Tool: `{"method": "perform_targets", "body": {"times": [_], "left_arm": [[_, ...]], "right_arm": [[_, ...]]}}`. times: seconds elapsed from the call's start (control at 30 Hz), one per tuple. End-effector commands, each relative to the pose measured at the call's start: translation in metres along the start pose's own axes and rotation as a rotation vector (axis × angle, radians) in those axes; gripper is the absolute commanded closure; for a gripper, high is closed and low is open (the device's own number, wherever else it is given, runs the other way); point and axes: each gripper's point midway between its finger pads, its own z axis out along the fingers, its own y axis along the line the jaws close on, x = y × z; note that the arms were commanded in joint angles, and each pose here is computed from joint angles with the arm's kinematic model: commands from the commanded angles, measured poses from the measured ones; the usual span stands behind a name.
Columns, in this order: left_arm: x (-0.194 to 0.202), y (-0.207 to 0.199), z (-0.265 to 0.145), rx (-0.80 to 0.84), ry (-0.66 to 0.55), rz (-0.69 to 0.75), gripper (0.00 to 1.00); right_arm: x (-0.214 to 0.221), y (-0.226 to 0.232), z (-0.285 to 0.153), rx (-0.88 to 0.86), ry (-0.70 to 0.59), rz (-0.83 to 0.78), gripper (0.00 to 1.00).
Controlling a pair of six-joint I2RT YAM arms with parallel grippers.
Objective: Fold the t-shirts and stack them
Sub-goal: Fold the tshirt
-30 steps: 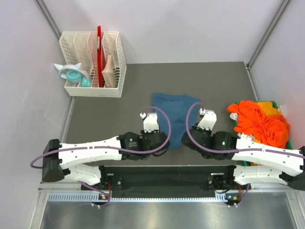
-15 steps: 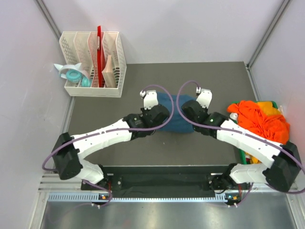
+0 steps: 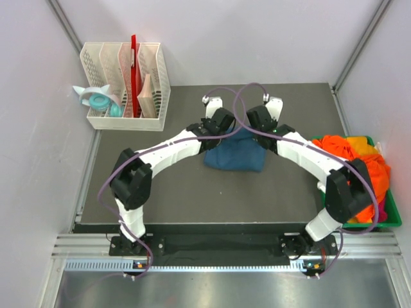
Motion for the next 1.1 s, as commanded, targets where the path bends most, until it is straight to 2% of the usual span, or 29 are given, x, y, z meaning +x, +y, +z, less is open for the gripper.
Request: {"method": "perform_targets", "body": {"times": [0.0, 0.17, 0.47, 0.5, 0.53, 0.57, 0.63, 0.67, 0.7, 0.77, 0.87, 0.93, 1.0, 1.03, 1.07], "left_arm": [[-0.021, 0.01, 0.024, -0.033, -0.009, 0.005, 1.0], [-0.013, 0.017, 0.057, -0.052, 0.041, -0.002, 1.0], [0.0, 0.024, 0.089, -0.074, 0.097, 0.01, 1.0], [-0.002, 0.024, 0.089, -0.077, 0.102, 0.008, 1.0], [-0.002, 0.028, 0.091, -0.099, 0.107, 0.006, 0.95], [-0.005, 0.03, 0.088, -0.112, 0.1, -0.011, 0.82], [-0.029, 0.029, 0.072, -0.096, 0.029, -0.051, 0.63], [-0.038, 0.031, 0.064, -0.084, -0.001, -0.069, 0.56], [-0.054, 0.029, 0.05, -0.046, -0.059, -0.103, 0.44], [-0.063, 0.029, 0.036, -0.019, -0.08, -0.12, 0.39], [-0.063, 0.022, 0.022, 0.033, -0.064, -0.135, 0.39], [-0.05, 0.018, 0.018, 0.062, -0.038, -0.14, 0.45], [-0.027, 0.008, 0.016, 0.113, 0.006, -0.135, 0.54], [-0.018, 0.003, 0.016, 0.139, 0.028, -0.147, 0.66], [-0.012, -0.007, 0.015, 0.177, 0.039, -0.158, 0.69]], "right_arm": [[-0.038, 0.005, 0.029, 0.036, -0.054, 0.004, 1.0], [-0.037, 0.016, 0.053, 0.044, -0.027, -0.022, 1.0], [-0.001, 0.014, 0.092, 0.07, 0.059, -0.059, 1.0], [-0.001, 0.017, 0.094, 0.058, 0.062, -0.051, 0.93], [-0.003, 0.02, 0.096, 0.043, 0.061, -0.054, 0.82], [-0.009, 0.027, 0.091, 0.005, 0.054, -0.045, 0.65], [-0.033, 0.035, 0.08, -0.051, -0.018, -0.017, 0.47], [-0.048, 0.035, 0.062, -0.091, -0.061, 0.002, 0.31], [-0.061, 0.036, 0.053, -0.112, -0.097, 0.017, 0.23], [-0.082, 0.035, 0.032, -0.133, -0.134, 0.028, 0.16], [-0.08, 0.032, 0.012, -0.164, -0.113, 0.01, 0.16], [-0.058, 0.029, 0.01, -0.182, -0.067, 0.01, 0.2], [-0.045, 0.034, 0.002, -0.246, -0.042, 0.038, 0.4], [-0.022, 0.03, 0.005, -0.243, -0.003, 0.026, 0.52], [-0.012, 0.034, 0.003, -0.265, 0.013, 0.026, 0.76]]}}
